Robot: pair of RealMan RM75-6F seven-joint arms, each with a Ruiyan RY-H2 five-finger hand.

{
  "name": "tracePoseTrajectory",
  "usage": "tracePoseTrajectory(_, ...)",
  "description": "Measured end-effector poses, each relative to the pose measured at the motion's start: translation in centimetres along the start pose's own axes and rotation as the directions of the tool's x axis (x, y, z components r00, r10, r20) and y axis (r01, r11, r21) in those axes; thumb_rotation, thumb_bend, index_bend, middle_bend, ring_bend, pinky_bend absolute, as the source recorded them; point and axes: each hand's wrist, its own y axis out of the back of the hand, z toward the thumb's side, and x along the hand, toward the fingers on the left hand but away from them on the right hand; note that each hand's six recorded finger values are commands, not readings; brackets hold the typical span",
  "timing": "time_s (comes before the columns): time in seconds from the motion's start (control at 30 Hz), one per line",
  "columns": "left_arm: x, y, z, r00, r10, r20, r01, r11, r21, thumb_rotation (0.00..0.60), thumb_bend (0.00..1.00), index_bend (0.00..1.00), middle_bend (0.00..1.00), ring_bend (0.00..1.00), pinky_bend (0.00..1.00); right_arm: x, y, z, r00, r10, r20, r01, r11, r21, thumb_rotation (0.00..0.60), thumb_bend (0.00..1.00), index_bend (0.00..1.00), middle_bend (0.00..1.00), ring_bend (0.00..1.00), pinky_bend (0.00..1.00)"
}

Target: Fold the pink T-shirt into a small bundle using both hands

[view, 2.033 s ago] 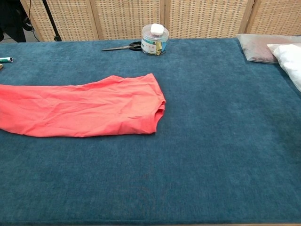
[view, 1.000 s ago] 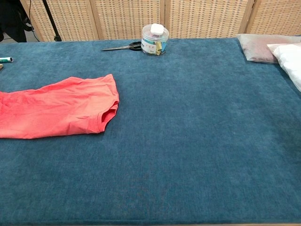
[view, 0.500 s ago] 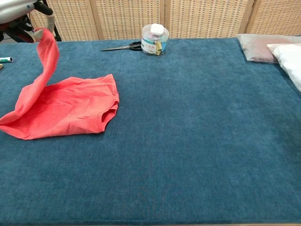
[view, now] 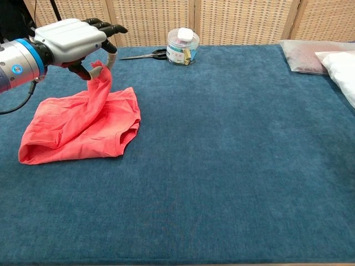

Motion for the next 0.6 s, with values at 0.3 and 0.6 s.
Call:
tracePoseTrajectory(0.3, -0.1, 1.2, 0.4, 0.998, 0.047, -0.048, -0.055, 0.983, -0.174, 0.6, 0.02, 0.0, 0.0, 0.0, 0.0, 0.0, -0.2, 0.0, 1.0, 0.007, 0.0, -0.007, 1.0, 0.003, 0.6, 0.0, 0.0, 0.0, 0.0, 0.0)
tracePoseTrajectory(0.6, -1.9, 0.8, -1.3, 0.998, 0.011, -0.069, -0.031, 0.952, -0.304, 0.6, 0.05, 0.07, 0.0, 0.0, 0.0, 0.0, -0.4, 0.1, 1.0, 0.013, -0.001, -0.013, 1.0, 0.006, 0.6, 0.0, 0.0, 0.0, 0.0, 0.0)
